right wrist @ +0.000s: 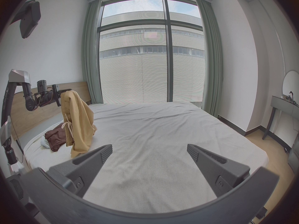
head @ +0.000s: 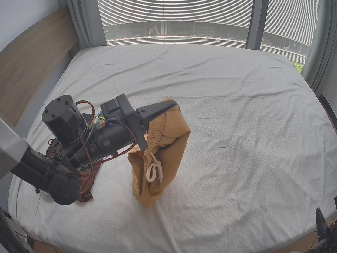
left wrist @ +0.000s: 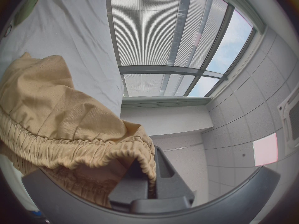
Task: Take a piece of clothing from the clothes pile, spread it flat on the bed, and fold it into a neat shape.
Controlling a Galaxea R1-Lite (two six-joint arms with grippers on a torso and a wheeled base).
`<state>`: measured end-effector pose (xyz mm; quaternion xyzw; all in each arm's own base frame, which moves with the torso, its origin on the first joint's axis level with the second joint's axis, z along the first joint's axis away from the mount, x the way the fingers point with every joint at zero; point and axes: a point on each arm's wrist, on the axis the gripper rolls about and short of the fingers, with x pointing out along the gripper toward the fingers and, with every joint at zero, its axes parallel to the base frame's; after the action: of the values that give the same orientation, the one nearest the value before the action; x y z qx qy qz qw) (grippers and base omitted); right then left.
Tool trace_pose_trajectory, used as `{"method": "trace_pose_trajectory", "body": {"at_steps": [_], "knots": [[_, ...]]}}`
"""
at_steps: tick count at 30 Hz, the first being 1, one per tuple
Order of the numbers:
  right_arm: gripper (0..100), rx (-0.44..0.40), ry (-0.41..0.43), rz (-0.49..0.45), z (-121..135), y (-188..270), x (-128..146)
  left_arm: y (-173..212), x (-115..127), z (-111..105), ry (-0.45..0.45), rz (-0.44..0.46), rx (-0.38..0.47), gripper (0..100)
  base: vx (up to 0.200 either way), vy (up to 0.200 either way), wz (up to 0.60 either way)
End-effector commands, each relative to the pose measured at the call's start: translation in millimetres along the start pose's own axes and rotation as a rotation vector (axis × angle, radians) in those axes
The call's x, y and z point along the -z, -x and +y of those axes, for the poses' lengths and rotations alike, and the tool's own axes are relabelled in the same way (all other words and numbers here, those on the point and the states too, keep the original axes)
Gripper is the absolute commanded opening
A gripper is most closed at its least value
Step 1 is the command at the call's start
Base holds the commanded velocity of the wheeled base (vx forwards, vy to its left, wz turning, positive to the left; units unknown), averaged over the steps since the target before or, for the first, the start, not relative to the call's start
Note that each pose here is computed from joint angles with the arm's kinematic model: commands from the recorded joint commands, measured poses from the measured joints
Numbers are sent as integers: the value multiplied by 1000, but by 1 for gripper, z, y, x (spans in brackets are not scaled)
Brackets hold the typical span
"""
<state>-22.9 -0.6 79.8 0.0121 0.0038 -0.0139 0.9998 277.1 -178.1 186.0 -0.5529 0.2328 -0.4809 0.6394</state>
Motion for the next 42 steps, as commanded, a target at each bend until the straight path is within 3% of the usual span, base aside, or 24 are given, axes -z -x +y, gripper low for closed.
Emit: {"method": "trace_pose_trajectory", "body": {"at_steps": [1,8,20,31,39,42], "knots": [[100,0,0,-2,0,0,4,-8,-5,-12,51,17,100,0,0,0,0],[100,1,0,-2,0,0,4,-18,-1,-17,132,71,161,0,0,0,0],[100,1,0,-2,0,0,4,-47,5,-9,131,118,198,0,0,0,0],[100,1,0,-2,0,0,4,-77,31,-34,124,205,316,0,0,0,0],[100,1,0,-2,0,0,4,-82,31,-40,272,171,337,0,0,0,0],[100,1,0,-2,0,0,4,-88,31,-32,302,147,332,0,0,0,0]]}}
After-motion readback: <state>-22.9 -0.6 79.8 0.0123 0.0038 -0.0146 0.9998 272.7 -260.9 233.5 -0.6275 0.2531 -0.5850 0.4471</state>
